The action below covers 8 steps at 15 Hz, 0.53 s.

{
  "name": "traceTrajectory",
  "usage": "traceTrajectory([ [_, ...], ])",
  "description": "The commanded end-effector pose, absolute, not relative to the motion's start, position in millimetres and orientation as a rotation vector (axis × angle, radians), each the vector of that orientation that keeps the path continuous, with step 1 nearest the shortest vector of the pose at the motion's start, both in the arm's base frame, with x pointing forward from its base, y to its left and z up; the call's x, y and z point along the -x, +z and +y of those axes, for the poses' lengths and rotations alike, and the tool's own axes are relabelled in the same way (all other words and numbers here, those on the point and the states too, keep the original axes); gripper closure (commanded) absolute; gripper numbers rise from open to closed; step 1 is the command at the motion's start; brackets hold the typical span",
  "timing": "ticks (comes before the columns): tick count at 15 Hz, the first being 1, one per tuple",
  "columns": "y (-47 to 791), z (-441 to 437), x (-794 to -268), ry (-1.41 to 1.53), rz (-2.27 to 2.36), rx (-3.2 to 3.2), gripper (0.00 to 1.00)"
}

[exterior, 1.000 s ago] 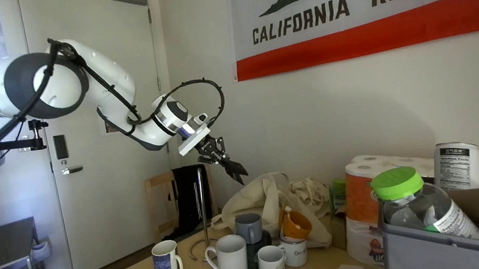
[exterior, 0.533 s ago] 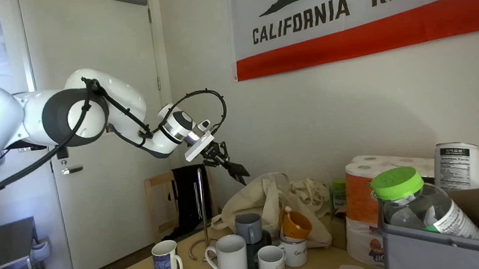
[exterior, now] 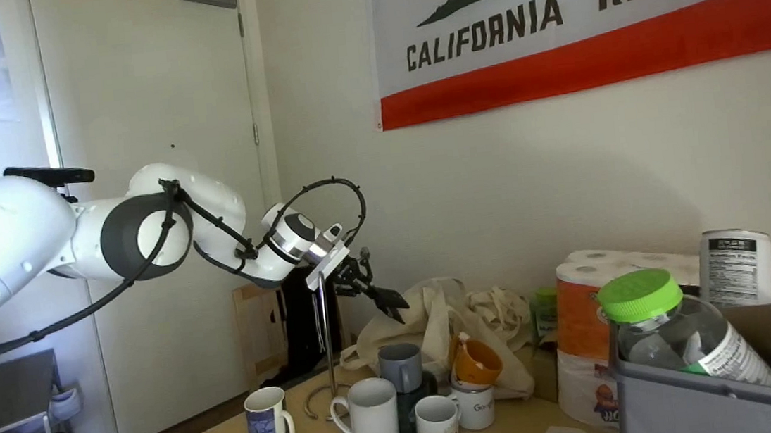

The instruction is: Put the black wallet in the white bag

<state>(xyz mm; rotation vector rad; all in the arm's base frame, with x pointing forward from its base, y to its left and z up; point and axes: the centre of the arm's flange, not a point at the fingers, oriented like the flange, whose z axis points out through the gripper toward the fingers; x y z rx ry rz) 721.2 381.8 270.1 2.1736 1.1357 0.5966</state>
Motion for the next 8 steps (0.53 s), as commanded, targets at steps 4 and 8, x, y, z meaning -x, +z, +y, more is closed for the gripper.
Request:
traceTrajectory([
  [4,241,373,-750,0.548,1.092,-2.071,0.95],
  [8,225,364,-750,0.524,1.082,-2.033,0.57],
])
